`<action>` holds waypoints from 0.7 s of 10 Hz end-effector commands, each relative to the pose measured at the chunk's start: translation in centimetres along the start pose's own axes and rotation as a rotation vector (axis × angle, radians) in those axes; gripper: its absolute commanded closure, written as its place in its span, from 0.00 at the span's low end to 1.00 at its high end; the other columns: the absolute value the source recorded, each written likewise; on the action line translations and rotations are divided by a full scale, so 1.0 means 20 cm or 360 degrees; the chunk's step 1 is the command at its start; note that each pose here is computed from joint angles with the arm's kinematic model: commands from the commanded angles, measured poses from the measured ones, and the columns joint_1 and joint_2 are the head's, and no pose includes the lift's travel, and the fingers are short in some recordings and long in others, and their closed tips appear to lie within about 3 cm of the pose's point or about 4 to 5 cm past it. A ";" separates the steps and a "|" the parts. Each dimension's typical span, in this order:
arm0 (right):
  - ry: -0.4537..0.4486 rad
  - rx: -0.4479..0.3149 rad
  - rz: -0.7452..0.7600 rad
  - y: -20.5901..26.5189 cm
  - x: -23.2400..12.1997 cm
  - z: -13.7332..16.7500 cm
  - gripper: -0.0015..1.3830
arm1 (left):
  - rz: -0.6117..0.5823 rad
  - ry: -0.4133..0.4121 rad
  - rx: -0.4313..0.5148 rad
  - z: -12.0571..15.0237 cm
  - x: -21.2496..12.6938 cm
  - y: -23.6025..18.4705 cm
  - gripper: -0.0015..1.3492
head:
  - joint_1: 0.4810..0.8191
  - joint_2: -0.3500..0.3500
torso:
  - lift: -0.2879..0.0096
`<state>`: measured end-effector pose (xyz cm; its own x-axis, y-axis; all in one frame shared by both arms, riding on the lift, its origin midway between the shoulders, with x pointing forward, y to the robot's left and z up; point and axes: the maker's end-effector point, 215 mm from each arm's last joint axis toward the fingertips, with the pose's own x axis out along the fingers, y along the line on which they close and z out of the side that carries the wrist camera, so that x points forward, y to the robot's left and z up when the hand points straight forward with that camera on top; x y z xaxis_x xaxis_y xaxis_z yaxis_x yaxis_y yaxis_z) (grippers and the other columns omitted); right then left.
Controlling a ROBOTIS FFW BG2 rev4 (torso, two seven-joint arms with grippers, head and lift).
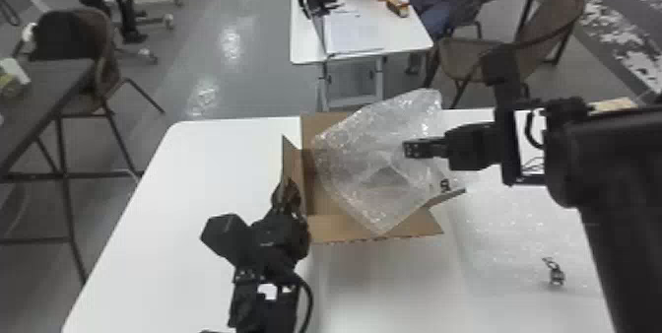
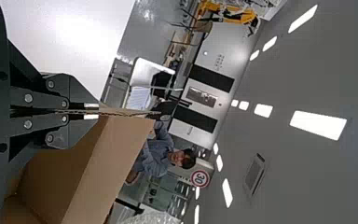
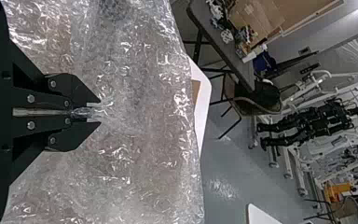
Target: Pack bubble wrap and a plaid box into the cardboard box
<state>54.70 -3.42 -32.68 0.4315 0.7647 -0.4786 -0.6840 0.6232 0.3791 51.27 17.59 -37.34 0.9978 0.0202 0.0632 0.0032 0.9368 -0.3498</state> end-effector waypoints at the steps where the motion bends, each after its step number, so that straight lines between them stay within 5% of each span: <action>1: 0.0029 0.0029 0.0071 0.05 0.08 -0.06 0.80 | -0.0001 -0.0010 -0.0004 0.01 0.00 0.00 0.86 | 0.63 0.70 | 0.72; 4: 0.0059 0.0121 0.0129 0.04 0.28 -0.24 0.80 | -0.0005 -0.0034 -0.0029 0.03 -0.01 -0.01 0.86 | 0.63 0.76 | 0.72; 7: -0.0107 0.0181 0.0210 0.05 0.44 -0.28 0.81 | -0.0012 -0.0038 -0.0039 0.03 -0.01 -0.01 0.86 | 0.63 0.78 | 0.72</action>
<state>54.84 2.48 -40.73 0.3860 0.8364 -0.3892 -0.6669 0.5445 0.5087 51.01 17.55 -36.65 0.9959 0.0215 0.0878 0.0126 0.9285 -0.3711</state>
